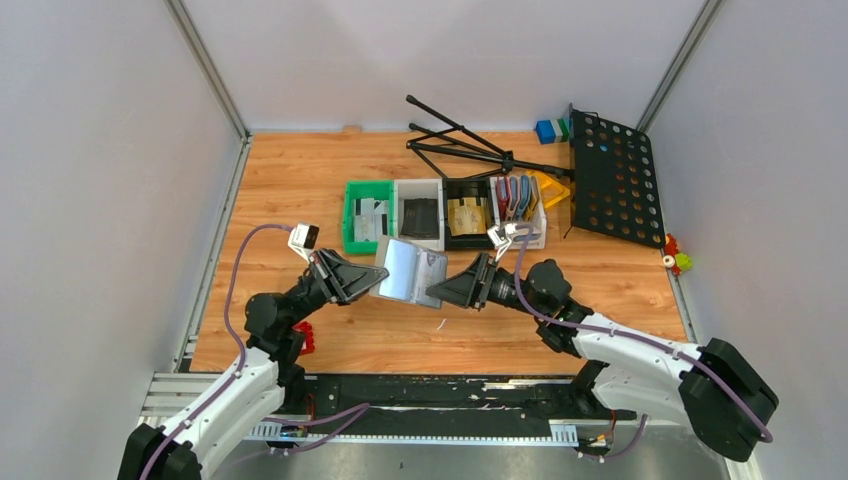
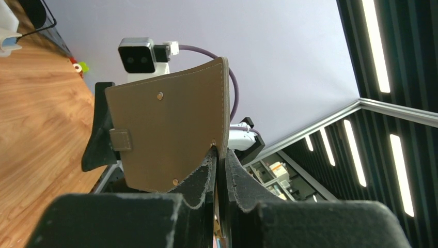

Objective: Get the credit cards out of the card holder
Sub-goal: Remove the credit card from the card holder.

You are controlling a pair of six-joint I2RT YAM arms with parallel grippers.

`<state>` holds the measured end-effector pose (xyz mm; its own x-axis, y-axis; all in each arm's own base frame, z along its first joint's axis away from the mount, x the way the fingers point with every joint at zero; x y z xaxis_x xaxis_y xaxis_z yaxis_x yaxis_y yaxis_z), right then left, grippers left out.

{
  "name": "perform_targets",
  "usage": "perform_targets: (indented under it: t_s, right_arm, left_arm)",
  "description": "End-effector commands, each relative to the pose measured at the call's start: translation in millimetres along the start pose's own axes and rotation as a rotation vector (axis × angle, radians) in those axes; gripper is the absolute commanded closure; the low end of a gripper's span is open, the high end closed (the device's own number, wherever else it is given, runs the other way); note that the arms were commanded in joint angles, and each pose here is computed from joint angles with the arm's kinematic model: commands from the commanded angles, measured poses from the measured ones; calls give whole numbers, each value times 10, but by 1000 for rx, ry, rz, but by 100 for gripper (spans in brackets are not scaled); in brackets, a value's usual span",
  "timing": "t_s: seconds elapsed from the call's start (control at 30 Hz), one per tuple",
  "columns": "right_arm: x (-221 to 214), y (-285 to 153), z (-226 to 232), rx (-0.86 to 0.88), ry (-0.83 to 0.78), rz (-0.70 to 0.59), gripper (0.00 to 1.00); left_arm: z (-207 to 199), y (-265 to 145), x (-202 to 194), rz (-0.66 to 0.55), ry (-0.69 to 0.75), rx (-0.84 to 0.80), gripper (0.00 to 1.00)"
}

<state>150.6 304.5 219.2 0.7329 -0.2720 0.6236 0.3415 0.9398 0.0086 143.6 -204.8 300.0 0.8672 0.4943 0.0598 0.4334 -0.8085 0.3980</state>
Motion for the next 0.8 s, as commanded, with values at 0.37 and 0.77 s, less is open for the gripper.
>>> perform_targets:
  t_s: [0.37, 0.77]
  right_arm:
    - [225, -104, 513, 250, -54, -118, 66]
    - [185, -163, 308, 58, -123, -63, 83]
  left_arm:
    - [175, -46, 48, -30, 101, 39, 92]
    - [285, -60, 122, -68, 176, 125, 89]
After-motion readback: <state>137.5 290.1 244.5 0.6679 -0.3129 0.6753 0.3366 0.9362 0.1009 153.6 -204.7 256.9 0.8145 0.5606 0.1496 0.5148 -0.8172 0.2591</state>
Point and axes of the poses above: each gripper's point midway between its finger pads, its own y axis out along the fingers, its own z axis along the line the jaws close on, x = y × z, the point moved 1 cm from there along -y, back along the fingers, and after that the axes turned 13 degrees about -y, right-handed, at the moved point
